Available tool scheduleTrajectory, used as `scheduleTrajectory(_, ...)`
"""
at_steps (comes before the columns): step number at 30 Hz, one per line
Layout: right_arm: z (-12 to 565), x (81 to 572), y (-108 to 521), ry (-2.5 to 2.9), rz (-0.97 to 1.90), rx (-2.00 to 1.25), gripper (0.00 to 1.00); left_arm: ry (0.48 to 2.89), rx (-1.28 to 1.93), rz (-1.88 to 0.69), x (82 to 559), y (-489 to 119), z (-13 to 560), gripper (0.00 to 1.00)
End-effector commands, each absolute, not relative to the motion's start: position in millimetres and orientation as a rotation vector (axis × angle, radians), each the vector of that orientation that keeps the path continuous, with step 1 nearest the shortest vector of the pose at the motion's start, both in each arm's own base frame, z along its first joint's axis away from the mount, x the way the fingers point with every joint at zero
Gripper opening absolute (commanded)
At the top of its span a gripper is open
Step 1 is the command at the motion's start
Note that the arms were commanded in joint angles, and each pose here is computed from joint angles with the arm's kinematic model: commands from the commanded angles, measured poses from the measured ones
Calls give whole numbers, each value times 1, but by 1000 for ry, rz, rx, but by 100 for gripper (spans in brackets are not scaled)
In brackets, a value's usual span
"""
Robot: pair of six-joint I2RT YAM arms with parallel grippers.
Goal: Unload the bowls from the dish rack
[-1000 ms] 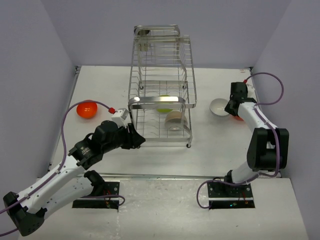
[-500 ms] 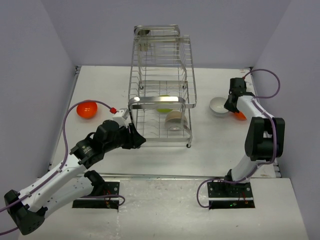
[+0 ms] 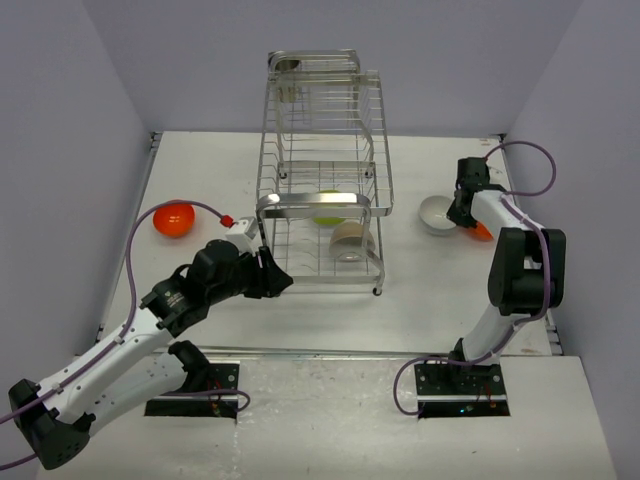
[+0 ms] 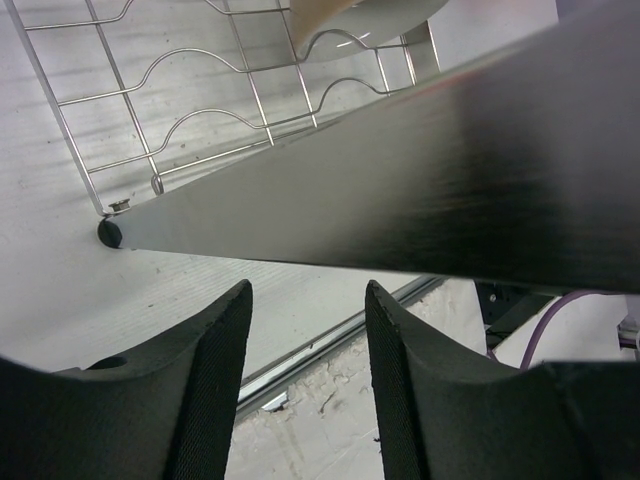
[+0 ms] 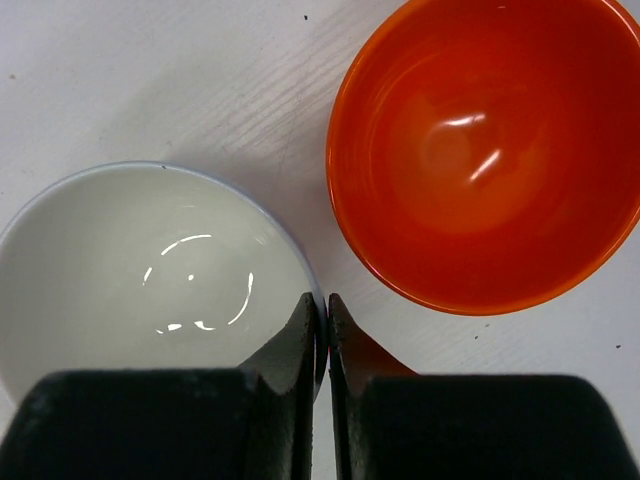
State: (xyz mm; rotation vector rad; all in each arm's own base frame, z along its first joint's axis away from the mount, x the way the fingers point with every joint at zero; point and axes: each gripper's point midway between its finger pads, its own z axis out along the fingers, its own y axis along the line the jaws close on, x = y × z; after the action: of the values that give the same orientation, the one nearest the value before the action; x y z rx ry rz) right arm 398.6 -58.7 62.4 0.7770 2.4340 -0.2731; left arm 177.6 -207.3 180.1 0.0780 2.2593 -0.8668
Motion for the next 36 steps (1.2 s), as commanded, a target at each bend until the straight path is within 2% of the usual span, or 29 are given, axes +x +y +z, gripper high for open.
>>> scheduleTrajectory(1, 59, 398, -63, 2420, -291, 806, 6, 2192, 113, -884, 181, -210, 202, 52)
scheduleTrajectory(4, 64, 397, -60, 2397, -261, 808, 17, 2191, 114, -882, 181, -209, 202, 53)
scheduleTrajectory(5, 63, 394, -60, 2398, -263, 810, 25, 2190, 115, -884, 181, -210, 202, 53)
scheduleTrajectory(8, 69, 391, -59, 2380, -244, 810, 33, 2188, 110, -870, 181, -207, 202, 53)
scheduleTrajectory(15, 108, 382, -55, 2278, -187, 795, 36, 2156, 114, -848, 178, -198, 210, 53)
scheduleTrajectory(24, 196, 352, -29, 2114, -27, 681, 43, 2110, 159, -876, 166, -190, 222, 53)
scheduleTrajectory(29, 221, 322, 35, 2054, 202, 483, 55, 2100, 166, -928, 157, -191, 224, 53)
scheduleTrajectory(33, 225, 299, 84, 2054, 519, 348, 54, 2127, 161, -1015, 151, -203, 221, 52)
scheduleTrajectory(36, 221, 291, 113, 2121, 636, 294, 51, 2121, 136, -1054, 153, -209, 227, 52)
